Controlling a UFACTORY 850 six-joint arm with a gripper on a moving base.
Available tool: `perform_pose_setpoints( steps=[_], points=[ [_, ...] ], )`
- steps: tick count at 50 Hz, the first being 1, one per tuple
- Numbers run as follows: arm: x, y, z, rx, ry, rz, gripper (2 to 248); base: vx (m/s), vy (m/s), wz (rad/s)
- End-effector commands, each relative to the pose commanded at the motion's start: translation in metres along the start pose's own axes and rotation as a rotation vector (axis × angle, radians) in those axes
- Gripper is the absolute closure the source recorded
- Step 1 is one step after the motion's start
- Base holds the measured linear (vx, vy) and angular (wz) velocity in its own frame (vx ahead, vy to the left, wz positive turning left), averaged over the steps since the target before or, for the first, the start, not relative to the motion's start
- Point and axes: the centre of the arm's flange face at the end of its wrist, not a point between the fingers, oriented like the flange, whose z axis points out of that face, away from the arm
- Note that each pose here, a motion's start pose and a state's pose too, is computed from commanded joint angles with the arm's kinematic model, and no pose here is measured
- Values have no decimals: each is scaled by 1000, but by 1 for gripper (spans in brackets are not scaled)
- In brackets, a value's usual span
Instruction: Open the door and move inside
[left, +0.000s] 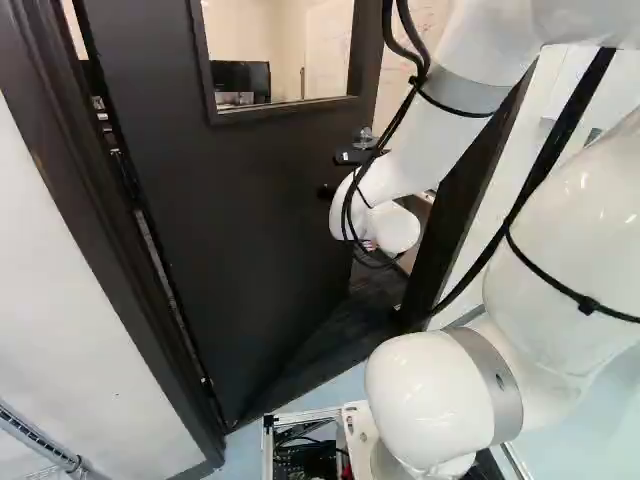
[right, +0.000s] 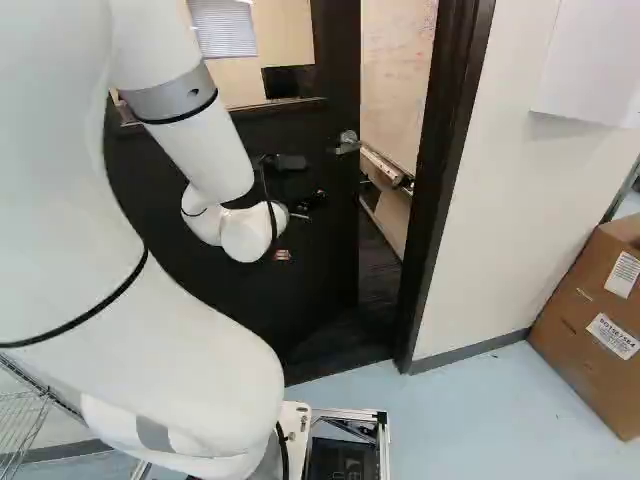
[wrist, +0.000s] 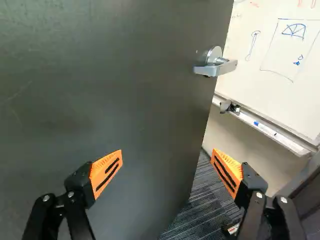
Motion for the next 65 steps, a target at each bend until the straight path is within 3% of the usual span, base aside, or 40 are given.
perform_pose_setpoints(
  steps=[38, 65],
  points=[
    [6, -12, 30, -71, -4, 76, 3, 0, 0, 0],
    [10, -32, 48, -40, -5, 76, 3, 0, 0, 0]
  ],
)
